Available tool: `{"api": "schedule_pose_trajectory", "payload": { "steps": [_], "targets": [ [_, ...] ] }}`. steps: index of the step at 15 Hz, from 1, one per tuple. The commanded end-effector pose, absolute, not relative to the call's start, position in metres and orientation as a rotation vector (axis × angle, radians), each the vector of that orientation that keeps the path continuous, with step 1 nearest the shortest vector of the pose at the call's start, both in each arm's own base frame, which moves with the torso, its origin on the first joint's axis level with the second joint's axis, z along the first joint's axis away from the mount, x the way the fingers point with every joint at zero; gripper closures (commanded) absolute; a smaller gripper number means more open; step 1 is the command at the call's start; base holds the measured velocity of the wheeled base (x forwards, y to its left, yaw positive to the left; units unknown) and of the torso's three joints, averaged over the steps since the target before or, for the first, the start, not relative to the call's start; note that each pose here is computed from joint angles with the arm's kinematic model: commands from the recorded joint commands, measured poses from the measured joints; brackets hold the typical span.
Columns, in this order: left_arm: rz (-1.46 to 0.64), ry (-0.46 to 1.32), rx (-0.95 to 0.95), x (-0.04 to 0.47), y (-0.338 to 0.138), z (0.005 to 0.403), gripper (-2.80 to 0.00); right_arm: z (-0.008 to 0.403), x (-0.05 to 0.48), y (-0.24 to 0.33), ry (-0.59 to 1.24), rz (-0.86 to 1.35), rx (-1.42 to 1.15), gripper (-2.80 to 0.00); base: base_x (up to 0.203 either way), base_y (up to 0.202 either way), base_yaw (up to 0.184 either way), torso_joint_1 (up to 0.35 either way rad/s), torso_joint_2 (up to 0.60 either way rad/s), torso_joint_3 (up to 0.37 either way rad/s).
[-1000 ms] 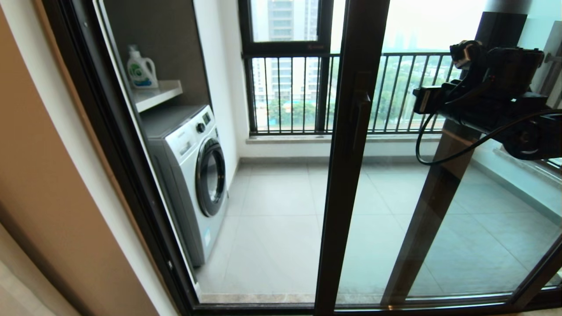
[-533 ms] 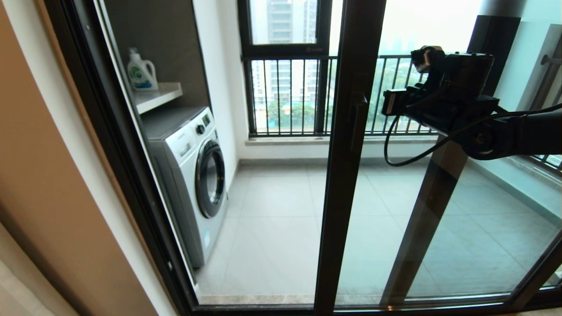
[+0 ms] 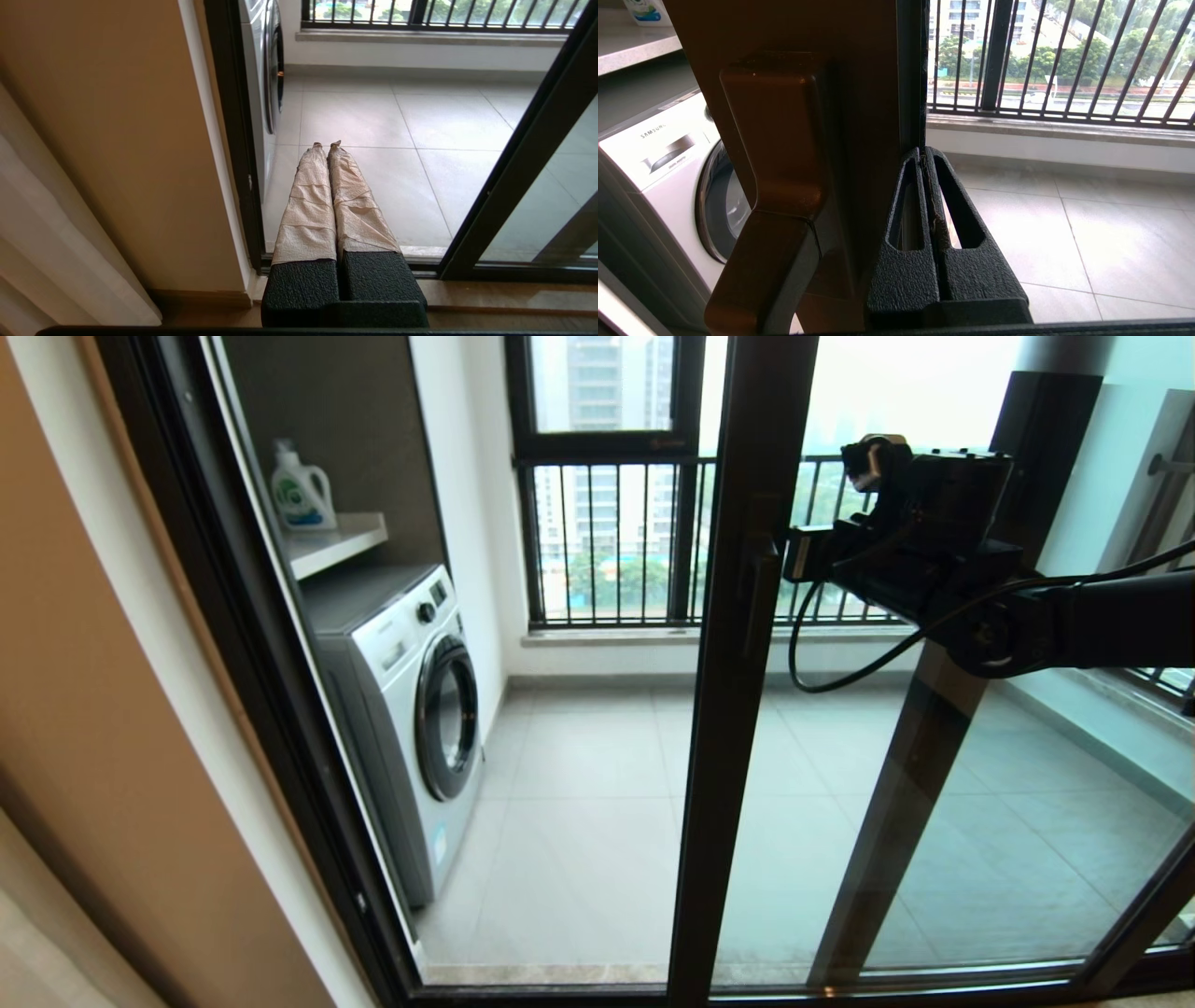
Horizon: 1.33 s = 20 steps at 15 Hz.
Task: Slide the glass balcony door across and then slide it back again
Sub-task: Close the slid door
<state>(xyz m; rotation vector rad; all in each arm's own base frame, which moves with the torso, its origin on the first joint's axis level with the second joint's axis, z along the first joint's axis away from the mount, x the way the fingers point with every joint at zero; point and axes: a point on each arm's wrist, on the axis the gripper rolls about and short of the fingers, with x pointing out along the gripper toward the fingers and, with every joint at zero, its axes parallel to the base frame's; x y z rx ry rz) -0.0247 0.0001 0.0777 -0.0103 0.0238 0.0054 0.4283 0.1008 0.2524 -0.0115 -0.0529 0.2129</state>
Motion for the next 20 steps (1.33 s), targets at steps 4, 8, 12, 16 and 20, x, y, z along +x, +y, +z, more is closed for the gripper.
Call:
{"api": "schedule_pose_trajectory", "payload": {
  "steps": [4,8,12,16,20],
  "targets": [
    [0.006,0.023,-0.011,-0.025,0.000,0.078,0.00,0.245,0.427,0.120,-0.036,0.250,-0.013,0.00,0.000,0.000,0.000,0.000,0.00,0.000],
    [0.006,0.024,-0.011,-0.025,0.000,0.078,0.00,0.244,0.424,0.135,-0.034,0.283,-0.013,0.00,0.000,0.000,0.000,0.000,0.00,0.000],
    [0.006,0.024,-0.011,-0.025,0.000,0.078,0.00,0.245,0.422,0.144,-0.038,0.302,-0.012,0.00,0.000,0.000,0.000,0.000,0.00,0.000],
    [0.006,0.024,-0.011,-0.025,0.000,0.078,0.00,0.244,0.423,0.153,-0.044,0.308,-0.010,0.00,0.000,0.000,0.000,0.000,0.00,0.000],
    [0.006,0.023,-0.011,-0.025,0.000,0.078,0.00,0.244,0.419,0.167,-0.044,0.339,-0.009,0.00,0.000,0.000,0.000,0.000,0.00,0.000]
  ]
}}
